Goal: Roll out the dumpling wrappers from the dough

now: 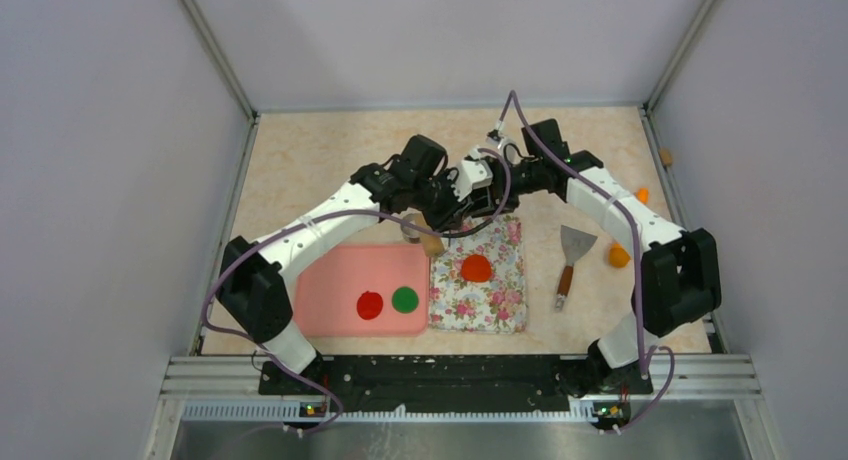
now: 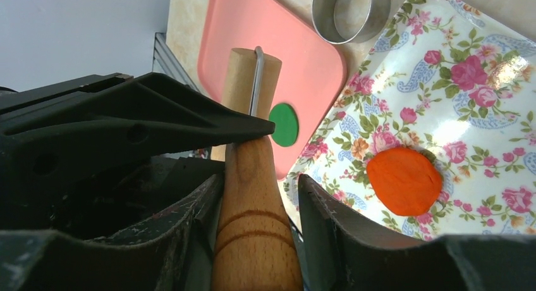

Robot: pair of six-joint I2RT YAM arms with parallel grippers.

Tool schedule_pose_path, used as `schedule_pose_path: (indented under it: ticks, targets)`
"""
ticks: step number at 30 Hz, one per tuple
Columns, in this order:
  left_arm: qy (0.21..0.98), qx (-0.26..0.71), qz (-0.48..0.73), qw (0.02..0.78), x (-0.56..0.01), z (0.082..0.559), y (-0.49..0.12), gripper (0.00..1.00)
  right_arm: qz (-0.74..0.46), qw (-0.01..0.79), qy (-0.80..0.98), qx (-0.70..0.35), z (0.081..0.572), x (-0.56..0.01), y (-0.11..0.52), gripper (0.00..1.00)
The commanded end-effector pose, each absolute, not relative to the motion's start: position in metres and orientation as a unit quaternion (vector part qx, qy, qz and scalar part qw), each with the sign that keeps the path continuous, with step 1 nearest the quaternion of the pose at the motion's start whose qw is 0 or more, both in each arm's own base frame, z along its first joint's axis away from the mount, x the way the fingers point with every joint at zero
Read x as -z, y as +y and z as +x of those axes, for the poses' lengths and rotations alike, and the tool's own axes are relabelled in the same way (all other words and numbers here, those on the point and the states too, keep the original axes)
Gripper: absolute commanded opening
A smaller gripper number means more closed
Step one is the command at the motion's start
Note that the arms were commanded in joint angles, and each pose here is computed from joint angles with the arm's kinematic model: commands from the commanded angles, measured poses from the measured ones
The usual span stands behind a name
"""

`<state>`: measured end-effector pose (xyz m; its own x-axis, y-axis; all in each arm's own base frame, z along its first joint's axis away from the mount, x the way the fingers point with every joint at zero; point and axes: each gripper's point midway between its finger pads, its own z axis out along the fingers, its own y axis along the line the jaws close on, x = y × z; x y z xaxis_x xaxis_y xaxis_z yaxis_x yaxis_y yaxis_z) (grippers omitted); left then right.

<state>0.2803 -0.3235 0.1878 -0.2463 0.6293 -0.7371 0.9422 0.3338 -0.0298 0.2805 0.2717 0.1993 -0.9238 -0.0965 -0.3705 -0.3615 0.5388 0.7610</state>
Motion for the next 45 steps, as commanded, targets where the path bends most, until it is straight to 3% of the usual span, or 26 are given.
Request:
schedule_pose_path:
  ticks: [1,7,10,13,15,16,19,20,24,27,32,38,42,45]
  targets:
    - [0.698,0.283,0.522,0.400,-0.244,0.290,-0.357,0.00,-0.149,0.175,0.851,-0.473,0.279,-0.218,0.275,0.47]
    - [0.700,0.291,0.518,0.396,-0.244,0.287,-0.361,0.00,-0.139,0.185,0.857,-0.461,0.285,-0.216,0.269,0.46]
    - [0.702,0.292,0.515,0.395,-0.243,0.287,-0.361,0.00,-0.139,0.188,0.856,-0.462,0.286,-0.217,0.270,0.24]
    - [0.705,0.291,0.510,0.397,-0.242,0.290,-0.362,0.00,-0.138,0.188,0.857,-0.460,0.286,-0.215,0.269,0.13]
    - [0.710,0.287,0.506,0.396,-0.239,0.292,-0.362,0.00,-0.140,0.191,0.856,-0.459,0.286,-0.216,0.267,0.00]
    - [0.714,0.284,0.503,0.395,-0.238,0.293,-0.361,0.04,-0.140,0.195,0.856,-0.457,0.286,-0.218,0.265,0.00]
    - [0.734,0.259,0.494,0.388,-0.238,0.293,-0.348,0.45,-0.131,0.210,0.862,-0.442,0.291,-0.218,0.246,0.00]
    - [0.738,0.247,0.493,0.388,-0.239,0.292,-0.340,0.52,-0.119,0.221,0.866,-0.432,0.297,-0.217,0.232,0.00]
    - [0.742,0.218,0.476,0.419,-0.246,0.278,-0.297,0.73,-0.113,0.270,0.874,-0.389,0.305,-0.213,0.182,0.00]
    - [0.758,0.209,0.431,0.443,-0.239,0.275,-0.271,0.82,-0.144,0.305,0.872,-0.355,0.297,-0.209,0.160,0.00]
    - [0.825,0.225,0.337,0.393,-0.199,0.276,-0.249,0.80,-0.184,0.363,0.839,-0.361,0.276,-0.215,0.159,0.00]
    - [0.847,0.264,0.298,0.354,-0.170,0.276,-0.254,0.76,-0.170,0.346,0.832,-0.399,0.254,-0.208,0.166,0.00]
    - [0.816,0.326,0.344,0.330,-0.168,0.260,-0.277,0.71,-0.130,0.320,0.846,-0.407,0.250,-0.199,0.166,0.00]
    - [0.761,0.340,0.416,0.362,-0.176,0.251,-0.297,0.68,-0.096,0.295,0.862,-0.401,0.248,-0.185,0.163,0.00]
